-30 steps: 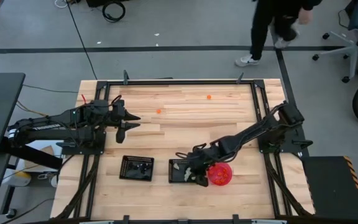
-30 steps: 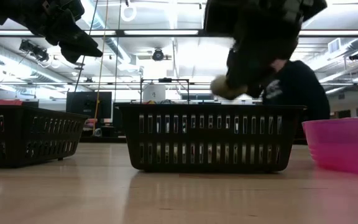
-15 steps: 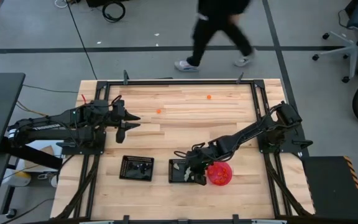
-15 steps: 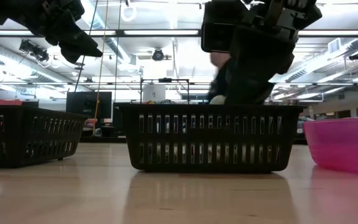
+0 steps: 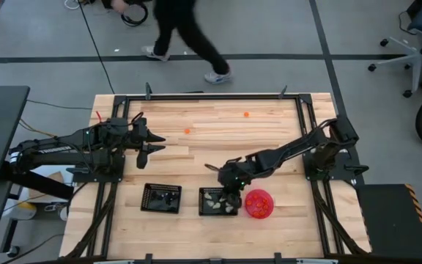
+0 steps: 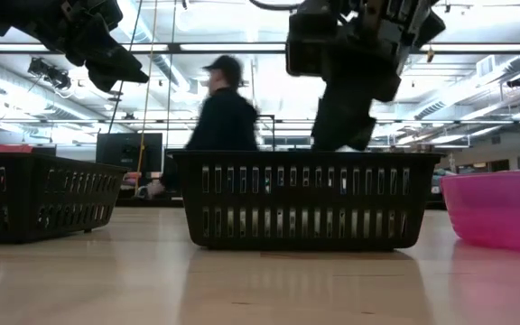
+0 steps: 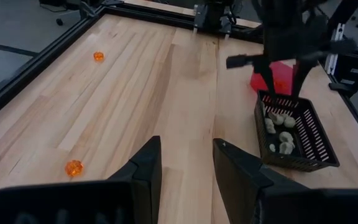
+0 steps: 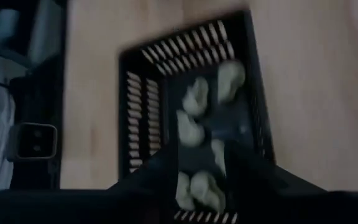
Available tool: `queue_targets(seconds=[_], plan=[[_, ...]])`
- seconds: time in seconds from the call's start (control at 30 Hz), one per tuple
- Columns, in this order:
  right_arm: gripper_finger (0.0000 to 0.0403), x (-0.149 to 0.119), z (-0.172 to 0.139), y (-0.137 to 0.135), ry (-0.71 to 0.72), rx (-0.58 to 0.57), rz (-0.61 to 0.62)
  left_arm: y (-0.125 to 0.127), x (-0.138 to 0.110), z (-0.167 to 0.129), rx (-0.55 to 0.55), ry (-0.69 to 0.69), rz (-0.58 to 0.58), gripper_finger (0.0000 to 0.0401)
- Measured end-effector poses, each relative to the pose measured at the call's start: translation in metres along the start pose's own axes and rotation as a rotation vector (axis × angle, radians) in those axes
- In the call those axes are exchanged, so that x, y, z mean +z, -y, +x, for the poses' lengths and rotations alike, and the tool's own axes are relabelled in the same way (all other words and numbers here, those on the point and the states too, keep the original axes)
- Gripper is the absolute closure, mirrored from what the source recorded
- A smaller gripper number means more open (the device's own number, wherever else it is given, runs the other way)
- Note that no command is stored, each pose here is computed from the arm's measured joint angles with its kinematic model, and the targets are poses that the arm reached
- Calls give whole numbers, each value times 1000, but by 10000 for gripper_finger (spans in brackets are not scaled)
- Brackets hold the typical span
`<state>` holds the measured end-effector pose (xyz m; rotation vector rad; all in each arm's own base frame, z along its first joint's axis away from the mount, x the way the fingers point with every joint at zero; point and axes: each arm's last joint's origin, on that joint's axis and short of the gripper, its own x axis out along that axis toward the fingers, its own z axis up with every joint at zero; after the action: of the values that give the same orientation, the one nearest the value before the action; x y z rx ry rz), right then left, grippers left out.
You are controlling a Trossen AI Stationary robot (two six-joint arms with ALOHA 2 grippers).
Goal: Sort Halloween decoration
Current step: Put the orange pumpkin toy into the pink bowl
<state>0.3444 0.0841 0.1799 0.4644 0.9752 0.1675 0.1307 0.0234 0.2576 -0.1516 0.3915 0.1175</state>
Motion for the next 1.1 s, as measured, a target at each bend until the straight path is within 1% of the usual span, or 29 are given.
queue_targets(seconds=[0.07,0.13,0.23,0.3,0.43,0.53,0.73,0.83,0.97,1.1], plan=[[269,7,-10,-1,53,12,-54,0,0,0,0,1,0,285],[269,16,-19,0,135,5,-102,0,0,0,0,0,0,285],[269,27,-27,12,221,-69,-117,0,0,0,0,0,0,285],[269,32,-31,26,233,-149,-111,0,0,0,0,0,0,285],[270,38,-41,60,243,-361,-44,0,0,0,0,-1,0,285],[270,39,-50,86,211,-469,19,0,0,0,0,-3,0,285],[270,36,-73,138,116,-602,160,0,-1,0,1,-9,3,285],[270,34,-85,162,89,-650,207,0,-1,0,1,-9,3,285],[267,34,-101,188,101,-698,278,0,-1,0,1,-9,3,285],[255,31,-114,208,114,-747,352,0,-1,0,1,-7,3,285]])
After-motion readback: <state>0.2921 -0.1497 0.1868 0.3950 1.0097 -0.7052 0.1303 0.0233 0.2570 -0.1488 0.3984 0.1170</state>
